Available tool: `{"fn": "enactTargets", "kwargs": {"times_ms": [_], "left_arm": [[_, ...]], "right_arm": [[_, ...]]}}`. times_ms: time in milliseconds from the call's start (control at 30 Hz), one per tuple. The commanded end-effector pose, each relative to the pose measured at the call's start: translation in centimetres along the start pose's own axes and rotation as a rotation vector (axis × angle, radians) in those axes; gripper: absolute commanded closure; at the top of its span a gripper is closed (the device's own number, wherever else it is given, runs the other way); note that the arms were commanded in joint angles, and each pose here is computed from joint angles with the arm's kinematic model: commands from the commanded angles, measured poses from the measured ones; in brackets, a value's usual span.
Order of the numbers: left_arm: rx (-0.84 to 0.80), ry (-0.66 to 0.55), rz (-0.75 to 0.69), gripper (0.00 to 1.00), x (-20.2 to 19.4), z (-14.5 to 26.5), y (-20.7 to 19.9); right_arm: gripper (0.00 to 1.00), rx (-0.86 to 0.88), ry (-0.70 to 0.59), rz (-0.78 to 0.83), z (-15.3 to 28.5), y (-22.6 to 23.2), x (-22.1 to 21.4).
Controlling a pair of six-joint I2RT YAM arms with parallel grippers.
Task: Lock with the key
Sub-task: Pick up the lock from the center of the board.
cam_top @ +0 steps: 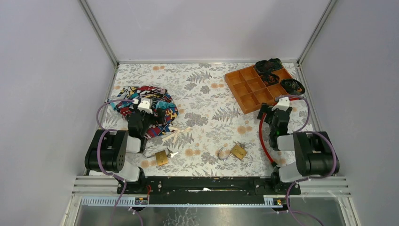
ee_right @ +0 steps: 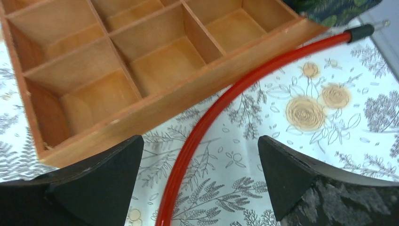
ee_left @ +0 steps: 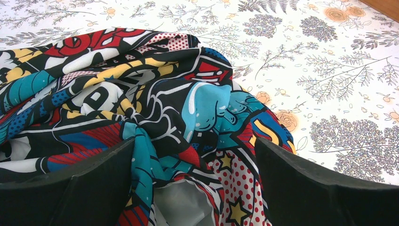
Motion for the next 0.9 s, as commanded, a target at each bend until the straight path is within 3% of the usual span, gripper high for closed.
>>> {"fn": "enactTargets", "kwargs": {"times_ms": [0, 167, 233, 300, 367, 467, 567, 633, 733, 867], "left_arm": [[0.028, -0.078, -0.037, 0.01, 1.8, -0.4, 0.8], [0.027, -0.072, -0.035, 0.01, 1.8, -0.4, 0.8], [0.026, -0.068, -0.034, 0.01, 1.7, -0.4, 0.8], [0.020, -0.073, -0.036, 0.02, 1.8, -0.5, 0.7], [-0.058, -0.075, -0.073, 0.02, 2.2, -0.2, -0.2], [-0.201, -0.077, -0.087, 0.01, 5.9, -0.9, -0.8], [-0.410, 0.129, 0.054, 0.01, 9.6, -2.4, -1.6], [-0.542, 0.200, 0.135, 0.01, 11.5, -1.7, -2.9], [-0.600, 0.145, 0.126, 0.01, 15.2, 0.5, -4.1], [-0.653, 0.040, 0.030, 0.01, 19.4, 4.2, -6.7]], "right_arm": [[0.00, 0.079, 0.039, -0.019, 0.1, 2.9, 5.0], [0.01, 0.349, 0.426, -0.149, 3.5, 9.6, 7.9], [0.08, 0.490, 0.599, -0.184, 6.2, 12.6, 8.7], [0.08, 0.500, 0.724, -0.154, 8.8, 14.1, 7.9], [0.04, 0.441, 0.781, -0.069, 11.0, 14.6, 6.7], [0.00, 0.369, 0.870, 0.038, 13.7, 13.7, 4.8], [0.00, 0.362, 0.945, 0.162, 15.5, 12.5, 4.1], [0.00, 0.393, 0.948, 0.283, 15.9, 12.2, 4.3], [0.00, 0.387, 0.967, 0.428, 15.6, 12.2, 3.8], [0.01, 0.300, 1.132, 0.448, 18.1, 13.4, -0.3]]}}
Point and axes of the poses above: each gripper's point midway between its finger pads, its own z axis back along the fingers, its own y axis along the line the jaws close on, x = y × z, the point moved 3 cm from there along z, back along the fingers, and after that the axes turned 12 degrees about -z, right-handed, at the moved point
